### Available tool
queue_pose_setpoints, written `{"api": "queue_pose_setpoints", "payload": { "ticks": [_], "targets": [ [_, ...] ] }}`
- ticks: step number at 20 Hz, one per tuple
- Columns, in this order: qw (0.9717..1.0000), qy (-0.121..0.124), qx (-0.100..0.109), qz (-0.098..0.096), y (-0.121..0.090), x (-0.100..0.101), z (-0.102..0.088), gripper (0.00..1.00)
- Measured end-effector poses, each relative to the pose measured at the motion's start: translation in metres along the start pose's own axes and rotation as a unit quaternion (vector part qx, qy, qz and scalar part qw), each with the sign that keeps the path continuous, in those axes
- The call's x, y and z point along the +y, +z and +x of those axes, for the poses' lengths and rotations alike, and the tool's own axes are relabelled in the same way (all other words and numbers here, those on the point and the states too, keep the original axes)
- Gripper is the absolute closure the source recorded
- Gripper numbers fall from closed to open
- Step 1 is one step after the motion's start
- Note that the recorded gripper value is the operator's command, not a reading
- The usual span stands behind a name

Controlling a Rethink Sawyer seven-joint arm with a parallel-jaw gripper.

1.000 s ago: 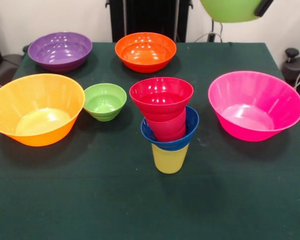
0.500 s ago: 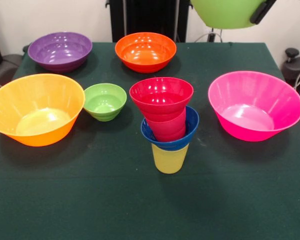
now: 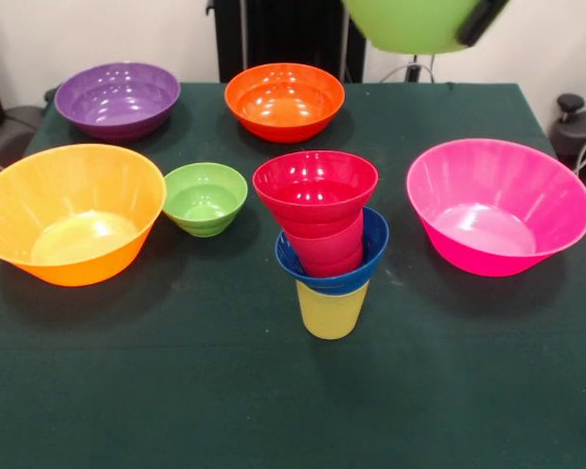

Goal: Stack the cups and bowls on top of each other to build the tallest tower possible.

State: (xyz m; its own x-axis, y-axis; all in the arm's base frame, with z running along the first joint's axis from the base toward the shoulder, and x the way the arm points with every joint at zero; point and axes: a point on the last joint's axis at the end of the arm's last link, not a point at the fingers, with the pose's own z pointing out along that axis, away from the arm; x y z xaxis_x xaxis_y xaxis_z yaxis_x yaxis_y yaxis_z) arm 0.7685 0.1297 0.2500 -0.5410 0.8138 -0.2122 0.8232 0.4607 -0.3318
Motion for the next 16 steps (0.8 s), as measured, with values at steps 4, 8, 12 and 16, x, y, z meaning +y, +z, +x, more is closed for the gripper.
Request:
{"api": "queue_pose_setpoints", "payload": {
  "ticks": [4, 8, 12, 16],
  "targets": [
    [0.9999, 0.015, 0.000, 0.000, 0.005, 0.002, -0.037, 1.00],
    [0.9995, 0.032, -0.001, 0.004, 0.021, 0.005, -0.091, 1.00],
    [0.9991, 0.042, 0.000, 0.007, 0.043, 0.010, -0.131, 1.00],
    [0.9988, 0.048, 0.008, 0.008, 0.069, 0.016, -0.160, 1.00]
  ]
}}
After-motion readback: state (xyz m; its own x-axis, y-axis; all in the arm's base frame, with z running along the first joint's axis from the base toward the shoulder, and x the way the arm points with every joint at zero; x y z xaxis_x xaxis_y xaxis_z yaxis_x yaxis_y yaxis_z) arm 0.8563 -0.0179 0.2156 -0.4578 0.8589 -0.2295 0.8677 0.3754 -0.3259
